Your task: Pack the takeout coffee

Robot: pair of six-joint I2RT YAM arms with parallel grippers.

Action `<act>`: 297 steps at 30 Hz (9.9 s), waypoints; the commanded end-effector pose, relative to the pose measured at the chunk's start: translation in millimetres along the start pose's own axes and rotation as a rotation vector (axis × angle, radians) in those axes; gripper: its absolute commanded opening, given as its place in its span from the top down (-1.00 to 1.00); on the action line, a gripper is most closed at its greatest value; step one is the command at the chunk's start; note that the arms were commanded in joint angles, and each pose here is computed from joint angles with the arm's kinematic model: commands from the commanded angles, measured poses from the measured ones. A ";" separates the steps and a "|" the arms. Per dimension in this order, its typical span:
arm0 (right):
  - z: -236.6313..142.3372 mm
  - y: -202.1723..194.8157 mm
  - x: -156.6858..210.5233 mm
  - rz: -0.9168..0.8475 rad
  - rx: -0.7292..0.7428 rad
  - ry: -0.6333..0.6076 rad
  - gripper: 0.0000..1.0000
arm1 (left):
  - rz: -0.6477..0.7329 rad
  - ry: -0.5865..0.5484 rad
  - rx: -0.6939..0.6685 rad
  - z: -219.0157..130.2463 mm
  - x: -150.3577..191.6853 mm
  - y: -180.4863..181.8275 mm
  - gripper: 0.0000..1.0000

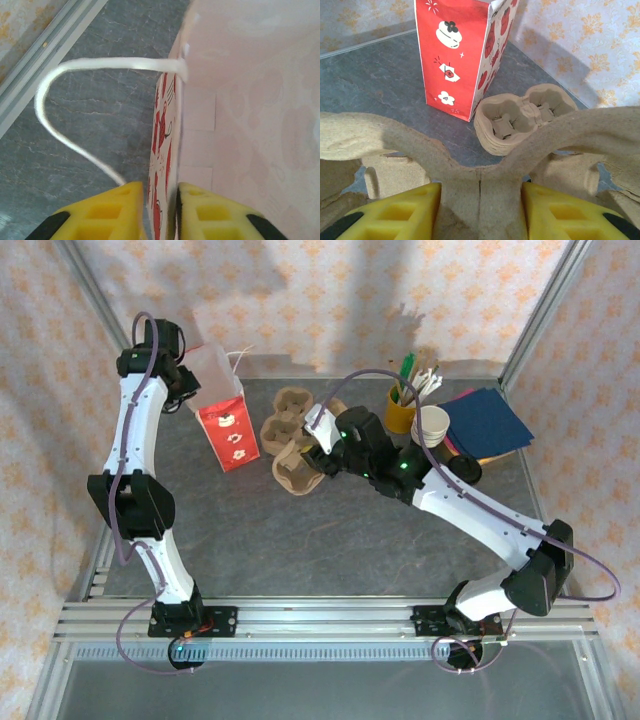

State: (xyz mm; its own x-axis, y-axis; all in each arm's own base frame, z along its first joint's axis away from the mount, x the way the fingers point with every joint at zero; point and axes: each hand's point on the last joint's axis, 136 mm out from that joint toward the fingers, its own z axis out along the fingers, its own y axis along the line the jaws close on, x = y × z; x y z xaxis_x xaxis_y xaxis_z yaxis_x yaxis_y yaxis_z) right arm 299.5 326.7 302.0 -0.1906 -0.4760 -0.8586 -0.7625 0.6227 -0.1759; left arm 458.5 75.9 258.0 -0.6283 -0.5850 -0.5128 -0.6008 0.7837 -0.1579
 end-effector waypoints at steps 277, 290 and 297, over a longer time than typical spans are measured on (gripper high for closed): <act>1.2 38.7 -62.2 0.537 -0.264 -0.192 -0.57 | 0.571 0.129 0.818 -153.9 251.5 -92.5 1.00; 37.8 38.1 -59.2 0.435 -0.240 -0.307 -0.59 | 0.592 0.134 0.821 -151.2 254.4 -92.4 1.00; 32.7 24.8 -74.6 0.445 -0.230 -0.393 -0.60 | 0.609 0.138 0.818 -151.0 256.0 -91.2 1.00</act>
State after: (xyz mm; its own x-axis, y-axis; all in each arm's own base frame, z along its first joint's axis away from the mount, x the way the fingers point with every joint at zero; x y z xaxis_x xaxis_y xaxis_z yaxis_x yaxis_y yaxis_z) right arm 304.9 394.6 325.5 -0.3795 0.0137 -0.9251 -0.7713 0.5475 0.3245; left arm 287.8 -159.4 256.3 -0.8160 -0.0785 -0.5728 0.2227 0.8716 -0.4367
